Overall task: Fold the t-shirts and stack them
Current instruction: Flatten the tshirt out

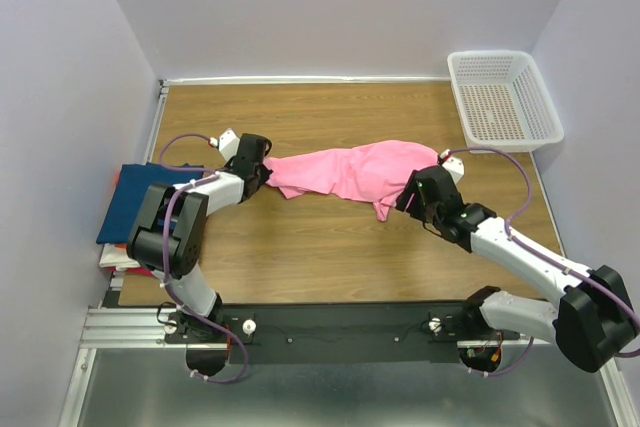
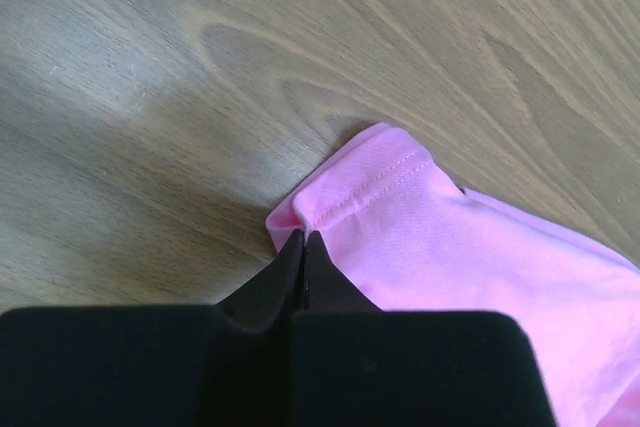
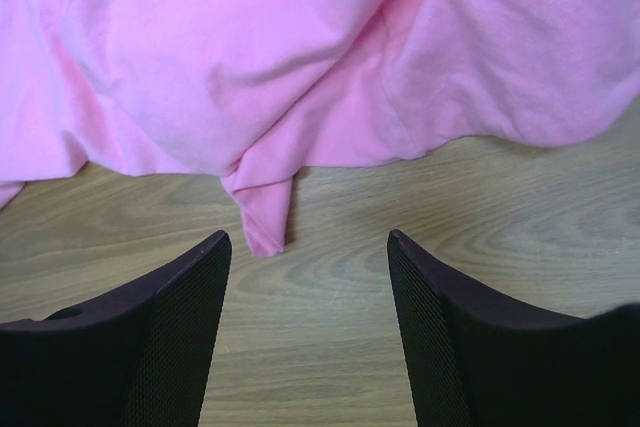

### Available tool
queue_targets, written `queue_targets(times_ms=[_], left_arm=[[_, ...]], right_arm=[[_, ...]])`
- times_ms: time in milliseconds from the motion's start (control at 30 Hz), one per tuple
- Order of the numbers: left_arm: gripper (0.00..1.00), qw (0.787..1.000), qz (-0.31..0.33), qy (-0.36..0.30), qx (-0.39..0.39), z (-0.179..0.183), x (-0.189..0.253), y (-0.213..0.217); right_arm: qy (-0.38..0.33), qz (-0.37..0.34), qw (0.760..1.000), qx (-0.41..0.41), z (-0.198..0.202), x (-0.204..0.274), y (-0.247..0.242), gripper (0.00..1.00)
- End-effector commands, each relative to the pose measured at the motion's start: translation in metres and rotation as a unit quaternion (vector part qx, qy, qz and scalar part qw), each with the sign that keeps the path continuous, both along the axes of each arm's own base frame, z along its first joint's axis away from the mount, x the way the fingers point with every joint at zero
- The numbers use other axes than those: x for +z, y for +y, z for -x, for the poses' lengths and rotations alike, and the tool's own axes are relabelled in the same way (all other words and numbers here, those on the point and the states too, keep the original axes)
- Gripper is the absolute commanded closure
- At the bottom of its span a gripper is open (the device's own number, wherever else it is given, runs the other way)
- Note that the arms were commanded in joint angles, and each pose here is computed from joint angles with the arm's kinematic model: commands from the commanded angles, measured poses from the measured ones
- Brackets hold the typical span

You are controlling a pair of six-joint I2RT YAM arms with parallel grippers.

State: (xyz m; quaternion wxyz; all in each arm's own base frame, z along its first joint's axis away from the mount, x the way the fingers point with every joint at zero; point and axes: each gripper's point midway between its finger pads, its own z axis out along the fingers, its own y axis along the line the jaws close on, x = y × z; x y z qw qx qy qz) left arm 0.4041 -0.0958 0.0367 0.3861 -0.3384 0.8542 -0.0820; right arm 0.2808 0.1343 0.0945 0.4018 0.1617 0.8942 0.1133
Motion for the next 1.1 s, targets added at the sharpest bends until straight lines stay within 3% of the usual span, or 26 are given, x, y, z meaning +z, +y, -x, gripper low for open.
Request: queue_targets(times_ms=[0, 333, 667, 900, 1000, 1067], left_arm=[[1.0, 1.0, -0.002, -0.026, -0.001, -0.005, 0.021, 0.003], [1.0, 0.997, 0.01, -0.073, -0.003, -0.002, 0.06, 0.004], [1.0, 0.997, 0.012, -0.079, -0.008, 0.001, 0.066, 0.004], [1.0, 0.996, 0.012, -0.083, -0.01, 0.0, 0.069, 0.003], [1.0, 0.996, 0.013, -0.083, -0.011, 0.0, 0.069, 0.003], [1.0, 0.996, 0.013, -0.084, -0.013, 0.0, 0.071, 0.003]], right_arm=[[0.01, 0.046, 0.998, -0.037, 0.01, -0.014, -0.026, 0.28], [0.025, 0.033, 0.999, 0.002, -0.008, -0.015, 0.002, 0.36], [0.042, 0.037, 0.997, 0.051, -0.016, -0.033, 0.043, 0.36], [0.074, 0.064, 0.994, 0.044, -0.006, -0.064, 0.046, 0.36], [0.081, 0.074, 0.993, 0.034, -0.007, -0.072, 0.043, 0.42], [0.077, 0.079, 0.994, 0.027, -0.012, -0.072, 0.042, 0.55]])
